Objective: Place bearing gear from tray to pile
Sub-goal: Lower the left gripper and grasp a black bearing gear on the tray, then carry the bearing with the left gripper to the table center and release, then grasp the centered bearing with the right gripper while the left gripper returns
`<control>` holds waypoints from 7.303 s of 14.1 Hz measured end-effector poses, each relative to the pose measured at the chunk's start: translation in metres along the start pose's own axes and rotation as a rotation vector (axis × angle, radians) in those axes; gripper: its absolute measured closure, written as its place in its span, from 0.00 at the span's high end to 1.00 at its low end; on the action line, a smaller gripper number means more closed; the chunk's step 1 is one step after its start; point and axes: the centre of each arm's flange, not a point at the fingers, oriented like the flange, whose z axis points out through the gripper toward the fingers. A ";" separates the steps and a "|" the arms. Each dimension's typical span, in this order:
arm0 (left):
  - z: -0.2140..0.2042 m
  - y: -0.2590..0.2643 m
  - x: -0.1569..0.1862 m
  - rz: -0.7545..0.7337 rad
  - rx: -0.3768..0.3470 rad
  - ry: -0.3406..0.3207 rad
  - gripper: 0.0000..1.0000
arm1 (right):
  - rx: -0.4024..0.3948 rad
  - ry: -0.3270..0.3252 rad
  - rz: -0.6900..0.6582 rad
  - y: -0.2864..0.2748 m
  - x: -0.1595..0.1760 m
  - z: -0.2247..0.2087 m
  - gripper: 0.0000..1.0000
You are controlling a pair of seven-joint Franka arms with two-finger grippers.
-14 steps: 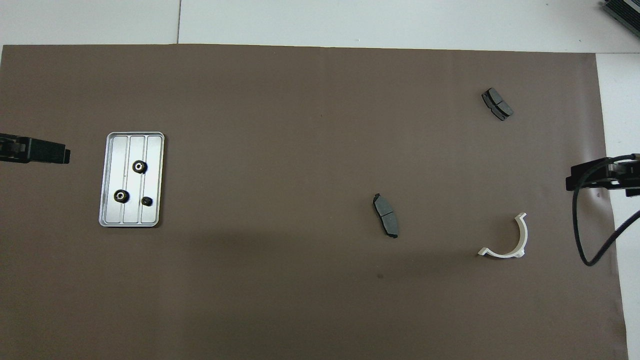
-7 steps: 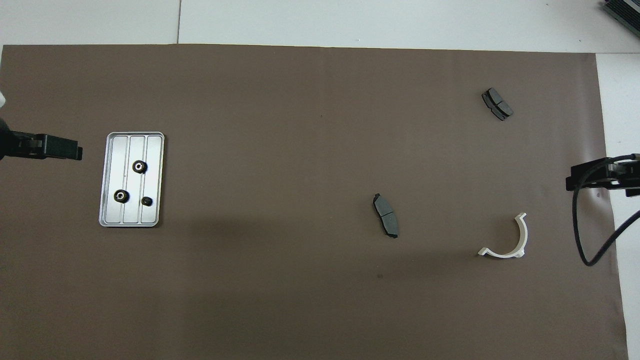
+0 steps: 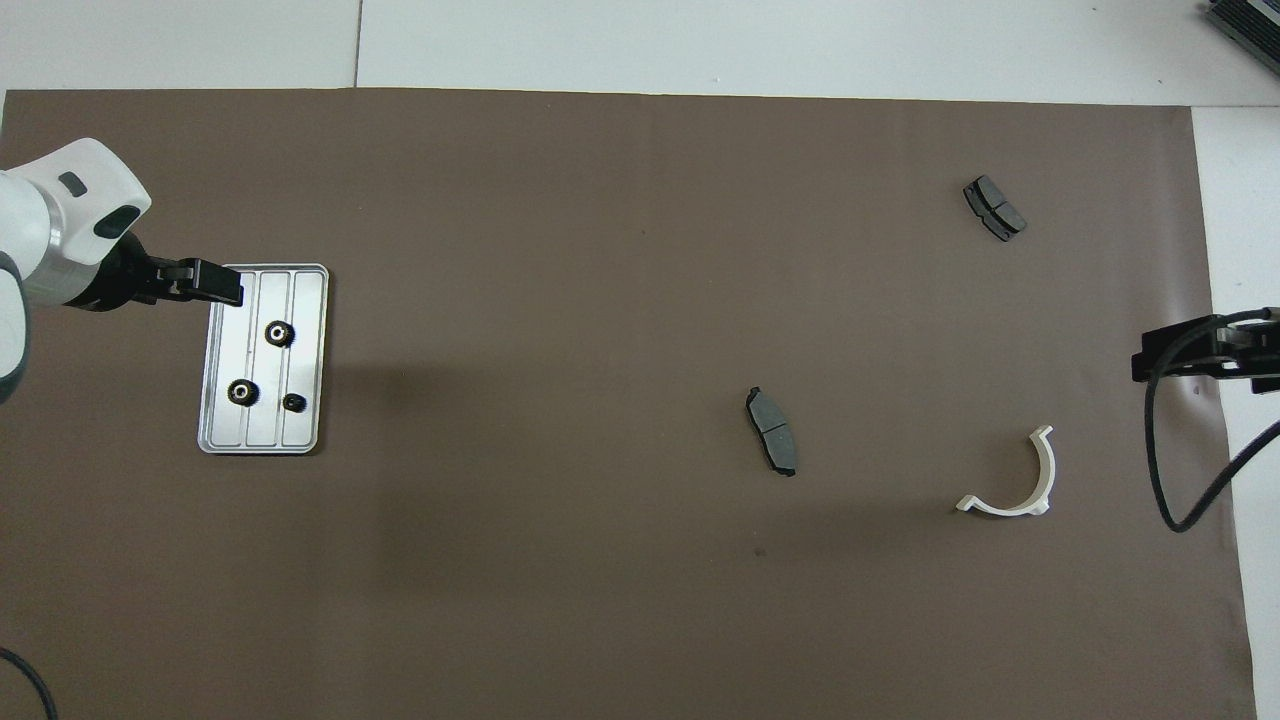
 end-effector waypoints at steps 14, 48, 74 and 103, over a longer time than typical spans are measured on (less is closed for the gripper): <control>0.139 -0.007 0.008 -0.012 -0.026 -0.071 0.58 | 0.000 0.000 0.000 0.000 0.000 0.000 1.00; 0.114 0.012 0.029 -0.117 -0.022 -0.051 0.36 | 0.000 0.000 0.000 0.000 0.000 0.000 1.00; 0.071 0.215 0.014 -0.395 0.032 -0.061 0.51 | 0.001 0.005 -0.004 -0.002 0.000 -0.001 1.00; 0.141 -0.049 -0.070 -0.267 0.040 -0.083 0.56 | 0.063 0.221 -0.107 -0.471 0.011 0.301 0.95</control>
